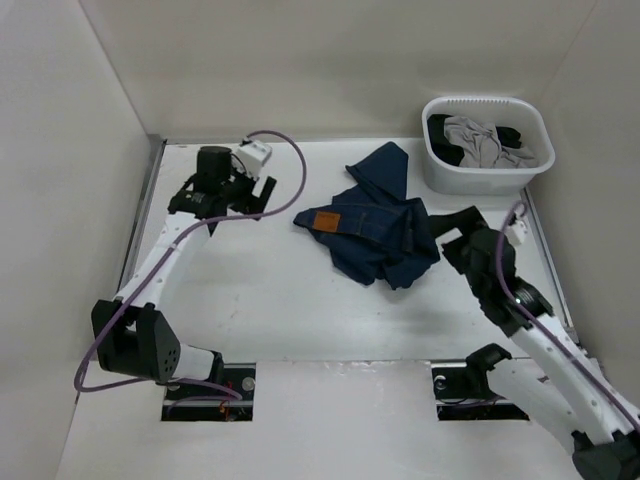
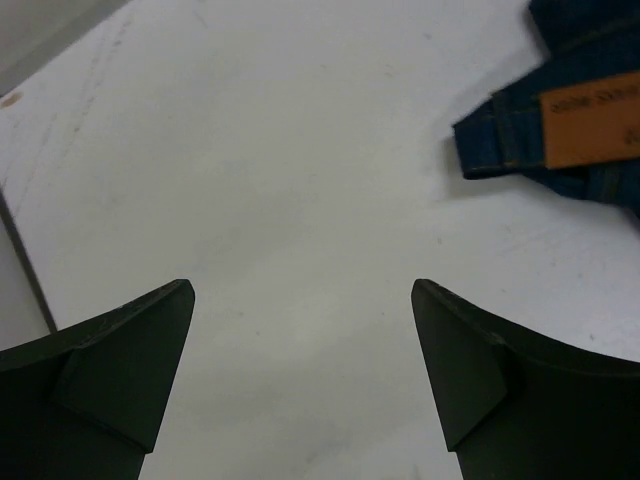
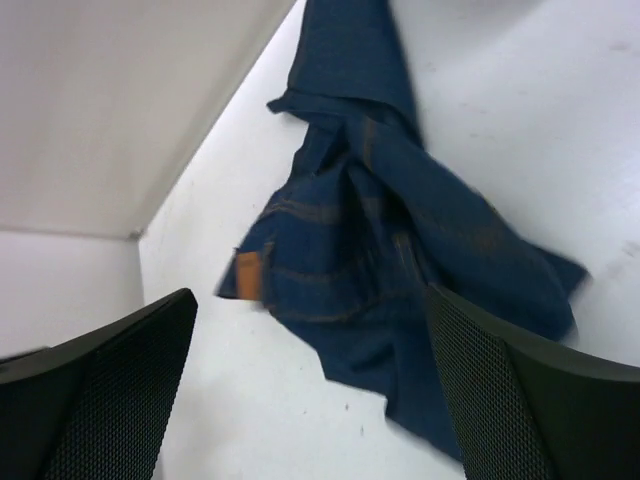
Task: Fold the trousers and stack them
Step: Move the trousers to the center of the board, then flatten the trousers out
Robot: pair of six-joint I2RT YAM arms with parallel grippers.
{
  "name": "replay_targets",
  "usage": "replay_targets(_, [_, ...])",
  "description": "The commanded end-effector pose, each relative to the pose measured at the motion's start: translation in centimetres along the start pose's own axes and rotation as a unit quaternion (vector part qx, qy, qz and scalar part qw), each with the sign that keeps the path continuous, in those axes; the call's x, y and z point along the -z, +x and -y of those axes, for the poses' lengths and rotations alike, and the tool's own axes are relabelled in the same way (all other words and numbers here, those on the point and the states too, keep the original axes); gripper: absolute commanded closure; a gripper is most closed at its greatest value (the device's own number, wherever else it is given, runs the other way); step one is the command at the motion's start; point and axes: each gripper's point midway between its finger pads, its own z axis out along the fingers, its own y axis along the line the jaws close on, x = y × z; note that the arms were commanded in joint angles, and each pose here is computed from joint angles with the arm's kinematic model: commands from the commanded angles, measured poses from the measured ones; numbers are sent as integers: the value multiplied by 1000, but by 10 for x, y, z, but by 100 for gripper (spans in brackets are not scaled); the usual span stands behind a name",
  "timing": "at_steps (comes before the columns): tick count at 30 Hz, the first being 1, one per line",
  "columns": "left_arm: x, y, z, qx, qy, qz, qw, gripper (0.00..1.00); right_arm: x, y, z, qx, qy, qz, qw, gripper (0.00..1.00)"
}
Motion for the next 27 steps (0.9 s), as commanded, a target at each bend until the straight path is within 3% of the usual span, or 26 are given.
replay_targets(1, [6,31,49,-73,60,-47,994,7,31,-15,72,14,133,28,991,0])
replay_targets(3, [4,50,76,-83,95,-76,989,7,30,-12,76,54,143,17,988,0])
replay_targets(7, [2,71,129,-92,158,-105,978,7,6,27,94,141,179,-73,971,0])
replay_targets(11, [-19,83,167,-58,194,-109,973,6,-32,41,69,213,120,-96,965,0])
replay_targets(17, [-29,39,243,-18,290,-55,955,9,-77,78,62,184,107,-159,964,0])
replay_targets(22, [-54,65,283,-29,284,-86,954,8,-99,116,61,167,95,-217,957,0])
replay_targets(23, [-62,66,291,-16,285,-89,954,8,-102,130,58,163,89,-233,954,4])
replay_targets(27, [-89,62,301,-2,274,-77,959,10,-100,165,38,147,57,-270,950,41])
